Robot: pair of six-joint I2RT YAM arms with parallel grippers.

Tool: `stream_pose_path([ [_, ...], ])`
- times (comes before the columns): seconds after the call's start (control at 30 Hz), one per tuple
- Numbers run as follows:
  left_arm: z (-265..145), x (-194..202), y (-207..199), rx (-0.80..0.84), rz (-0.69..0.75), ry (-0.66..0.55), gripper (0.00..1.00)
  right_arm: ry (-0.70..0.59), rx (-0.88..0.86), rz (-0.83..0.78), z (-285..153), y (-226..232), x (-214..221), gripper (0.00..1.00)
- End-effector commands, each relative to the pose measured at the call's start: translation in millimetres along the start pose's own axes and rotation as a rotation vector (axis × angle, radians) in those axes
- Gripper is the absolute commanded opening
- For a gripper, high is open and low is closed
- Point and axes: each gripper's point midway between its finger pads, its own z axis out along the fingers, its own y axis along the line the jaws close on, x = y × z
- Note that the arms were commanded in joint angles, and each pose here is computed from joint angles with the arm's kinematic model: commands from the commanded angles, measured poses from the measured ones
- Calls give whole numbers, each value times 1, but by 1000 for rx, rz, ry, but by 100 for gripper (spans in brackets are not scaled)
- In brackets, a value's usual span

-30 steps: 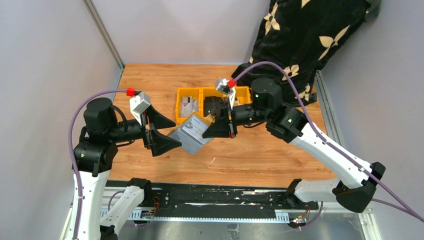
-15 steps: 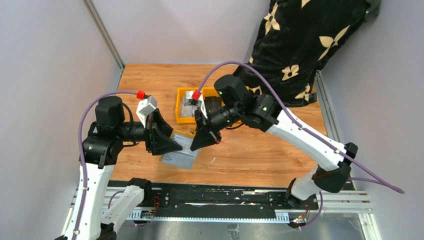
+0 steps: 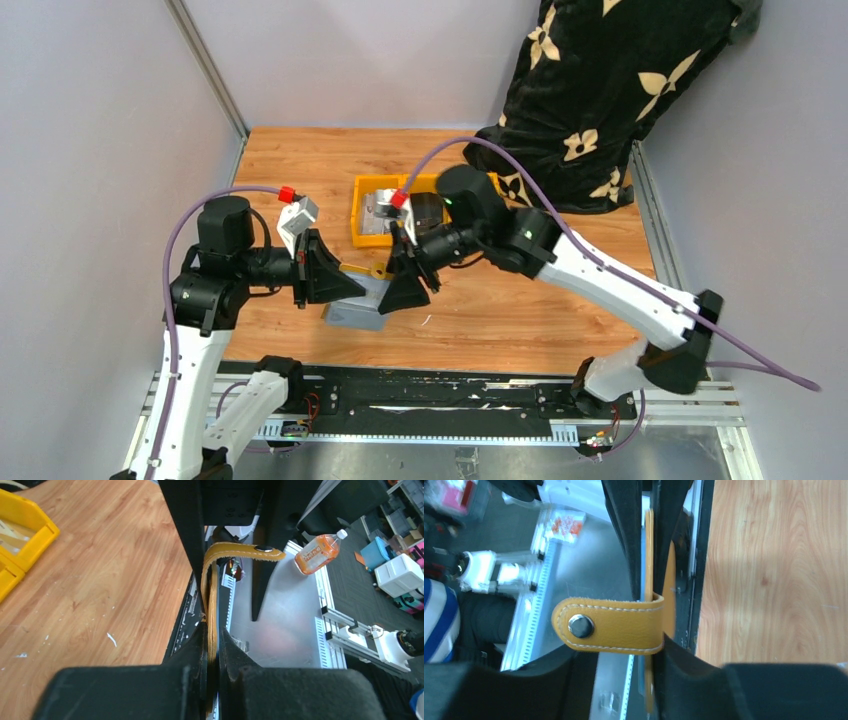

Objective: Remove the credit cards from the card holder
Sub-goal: Remove the credit card from the card holder.

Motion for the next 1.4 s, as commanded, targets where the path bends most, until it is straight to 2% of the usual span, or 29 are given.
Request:
stream_pose_path([
  [0.0,-4,-19,-5,-43,71,-19,0,-385,-94,-45,-23,19,-39,51],
  [0.03,-4,-23,-7,-49,72,-24,0,-483,-106,-77,-31,23,-49,52],
  [0.13,-5,-30,-7,-65,41,-36,0,-608,-94,-42,-40,20,-46,50],
  [0.27,-4,-32,-6,-91,2,-60,0,-738,-125,17,-45,17,-45,48],
  [0.37,-4,-41,-9,-91,-15,-124,0,-786,-153,49,-44,13,-44,45],
  [0.43,-2,-49,-13,-68,-39,-200,0,-808,-171,70,-43,11,-45,37],
  [0.47,-3,-59,-18,-55,-4,-250,0,-817,-179,81,-42,10,-44,32],
  [0.57,-4,-60,-21,-59,-2,-273,0,-813,-197,97,-41,12,-45,14],
  [0.63,-4,-48,-10,-106,-19,-224,0,-768,-181,111,-38,10,-41,4],
  [0.7,-4,-39,-1,-140,-54,-178,12,-709,-155,116,-38,11,-41,0],
  [0.73,-3,-35,1,-145,-51,-161,32,-619,-102,141,-31,4,-33,0],
  [0.77,-3,-32,3,-148,-55,-143,48,-548,-60,147,-29,1,-29,0],
  [0.83,-4,-27,2,-141,-51,-118,68,-407,-10,146,-26,-1,-21,0],
  [0.9,-3,-22,-2,-108,-29,-95,81,-252,-2,159,-22,-1,-6,0],
  [1.0,-2,-14,-5,-68,-26,-64,82,-88,26,170,-24,-2,1,0],
  [1.13,0,0,-1,-42,-43,-24,74,63,59,178,-23,-7,11,0],
  [1.37,7,13,-6,20,-58,14,55,170,53,126,-11,-5,5,0],
])
